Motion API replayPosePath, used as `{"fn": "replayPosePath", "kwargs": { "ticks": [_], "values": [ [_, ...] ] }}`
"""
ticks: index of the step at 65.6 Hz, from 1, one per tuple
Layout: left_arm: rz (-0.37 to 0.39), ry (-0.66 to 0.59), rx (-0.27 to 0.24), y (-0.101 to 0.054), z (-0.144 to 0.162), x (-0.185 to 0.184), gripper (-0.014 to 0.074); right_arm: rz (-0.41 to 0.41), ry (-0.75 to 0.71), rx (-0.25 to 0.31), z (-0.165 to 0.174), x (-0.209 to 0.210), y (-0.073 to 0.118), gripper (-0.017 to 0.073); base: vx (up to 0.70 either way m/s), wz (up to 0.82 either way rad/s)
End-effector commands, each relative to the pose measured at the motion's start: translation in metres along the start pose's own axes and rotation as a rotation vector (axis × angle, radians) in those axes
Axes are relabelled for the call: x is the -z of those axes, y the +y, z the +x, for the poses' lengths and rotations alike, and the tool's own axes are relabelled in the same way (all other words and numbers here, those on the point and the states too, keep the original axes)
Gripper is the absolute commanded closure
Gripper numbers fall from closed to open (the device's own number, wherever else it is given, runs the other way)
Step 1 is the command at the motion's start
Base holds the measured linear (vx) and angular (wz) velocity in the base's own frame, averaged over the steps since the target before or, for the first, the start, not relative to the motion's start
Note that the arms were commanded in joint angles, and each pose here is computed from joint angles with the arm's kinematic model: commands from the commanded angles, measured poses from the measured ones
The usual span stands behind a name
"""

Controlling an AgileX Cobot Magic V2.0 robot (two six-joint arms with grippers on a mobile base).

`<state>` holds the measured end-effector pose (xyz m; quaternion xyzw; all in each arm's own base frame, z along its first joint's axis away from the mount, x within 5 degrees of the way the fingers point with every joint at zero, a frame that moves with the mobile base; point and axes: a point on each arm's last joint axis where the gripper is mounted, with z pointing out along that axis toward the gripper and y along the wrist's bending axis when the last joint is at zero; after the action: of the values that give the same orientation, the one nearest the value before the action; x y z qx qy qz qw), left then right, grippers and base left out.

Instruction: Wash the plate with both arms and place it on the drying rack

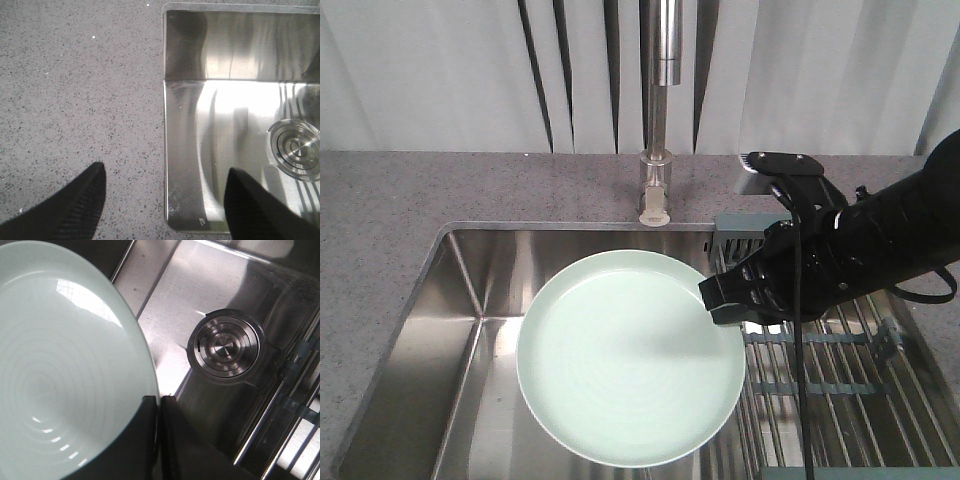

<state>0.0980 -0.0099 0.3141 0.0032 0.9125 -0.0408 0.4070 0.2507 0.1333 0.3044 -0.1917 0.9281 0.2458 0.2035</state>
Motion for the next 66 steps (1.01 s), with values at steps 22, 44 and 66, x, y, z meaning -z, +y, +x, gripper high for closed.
{"fn": "replayPosePath", "kwargs": {
  "ticks": [22, 44, 66],
  "values": [
    [0.007, -0.08, 0.011, -0.001, -0.011, 0.005, 0.0126, -0.006, -0.072, 0.107, -0.006, 0.016, 0.007, 0.0561, 0.0, 0.0],
    [0.007, -0.08, 0.011, -0.001, -0.011, 0.005, 0.0126, 0.089, -0.053, 0.178, -0.008, 0.017, -0.001, 0.0561, 0.0, 0.0],
    [0.008, -0.08, 0.011, -0.001, -0.011, 0.005, 0.0126, 0.079, -0.035, 0.217, -0.044, 0.004, -0.003, 0.0561, 0.0, 0.0]
  ]
}}
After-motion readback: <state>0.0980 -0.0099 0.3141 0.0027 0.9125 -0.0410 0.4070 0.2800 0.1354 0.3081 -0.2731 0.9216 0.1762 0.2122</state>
